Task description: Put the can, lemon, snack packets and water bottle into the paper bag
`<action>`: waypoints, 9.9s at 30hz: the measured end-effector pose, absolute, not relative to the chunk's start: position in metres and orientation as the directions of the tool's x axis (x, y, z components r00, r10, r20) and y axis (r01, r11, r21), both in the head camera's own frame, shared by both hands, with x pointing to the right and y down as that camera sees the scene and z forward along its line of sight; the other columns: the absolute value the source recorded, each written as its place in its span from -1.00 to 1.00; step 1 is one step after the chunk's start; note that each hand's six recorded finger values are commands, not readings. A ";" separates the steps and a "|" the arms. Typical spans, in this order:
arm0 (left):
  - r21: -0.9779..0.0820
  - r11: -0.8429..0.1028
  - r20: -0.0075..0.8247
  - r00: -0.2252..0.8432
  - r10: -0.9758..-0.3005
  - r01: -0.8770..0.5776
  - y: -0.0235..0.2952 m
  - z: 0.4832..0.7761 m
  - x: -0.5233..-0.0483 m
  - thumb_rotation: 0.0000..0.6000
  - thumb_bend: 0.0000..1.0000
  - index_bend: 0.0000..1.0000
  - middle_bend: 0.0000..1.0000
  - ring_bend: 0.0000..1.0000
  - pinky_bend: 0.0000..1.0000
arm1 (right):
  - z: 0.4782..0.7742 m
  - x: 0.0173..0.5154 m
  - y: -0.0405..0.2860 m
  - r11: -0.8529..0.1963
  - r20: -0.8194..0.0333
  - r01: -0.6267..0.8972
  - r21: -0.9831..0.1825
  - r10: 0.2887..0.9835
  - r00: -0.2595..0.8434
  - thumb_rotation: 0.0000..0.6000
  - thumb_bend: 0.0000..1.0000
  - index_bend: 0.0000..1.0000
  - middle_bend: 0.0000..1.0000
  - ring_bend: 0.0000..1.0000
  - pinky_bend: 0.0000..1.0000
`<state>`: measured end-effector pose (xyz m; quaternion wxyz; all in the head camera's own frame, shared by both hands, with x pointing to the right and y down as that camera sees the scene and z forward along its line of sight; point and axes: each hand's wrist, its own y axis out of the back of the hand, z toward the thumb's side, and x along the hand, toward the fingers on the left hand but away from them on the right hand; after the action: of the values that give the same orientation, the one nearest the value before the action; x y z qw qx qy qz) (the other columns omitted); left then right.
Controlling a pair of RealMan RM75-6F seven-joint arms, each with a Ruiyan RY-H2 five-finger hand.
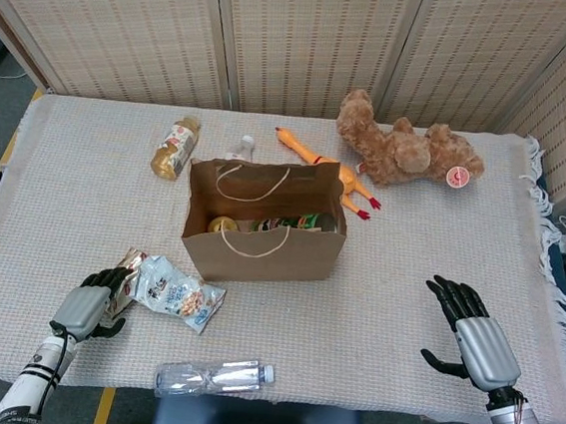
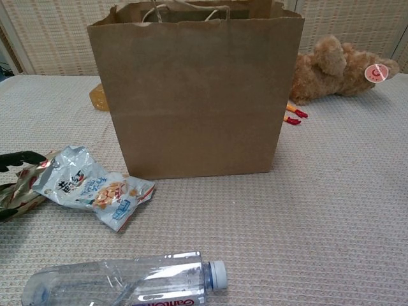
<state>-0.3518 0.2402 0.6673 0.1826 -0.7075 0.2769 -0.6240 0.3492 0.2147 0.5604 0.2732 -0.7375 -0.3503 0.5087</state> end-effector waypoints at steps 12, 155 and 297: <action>-0.568 -0.810 0.813 0.053 -0.579 -0.145 0.246 0.681 -0.351 1.00 -0.26 -1.00 -1.00 -1.00 -0.84 | 0.562 0.349 0.216 -0.608 -0.563 0.242 -0.757 0.793 0.232 1.00 -0.76 -0.97 -1.00 -1.00 -1.00; -0.714 -0.659 0.587 0.310 -0.748 -0.237 0.243 0.574 -0.420 1.00 -0.13 -0.88 -0.94 -1.00 -0.66 | 0.575 0.343 0.217 -0.637 -0.591 0.219 -0.739 0.769 0.245 1.00 -0.76 -0.93 -1.00 -1.00 -1.00; -0.535 -0.494 0.283 0.406 -0.869 -0.686 0.019 0.529 -0.134 1.00 0.38 0.38 0.39 0.27 0.46 | 0.588 0.348 0.212 -0.687 -0.648 0.255 -0.681 0.727 0.227 1.00 -0.76 -0.90 -1.00 -1.00 -1.00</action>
<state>-0.1340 0.0194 0.5293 0.1700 -0.8210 0.4735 -0.2701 0.3478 0.2120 0.5879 0.2233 -0.7507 -0.3269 0.5289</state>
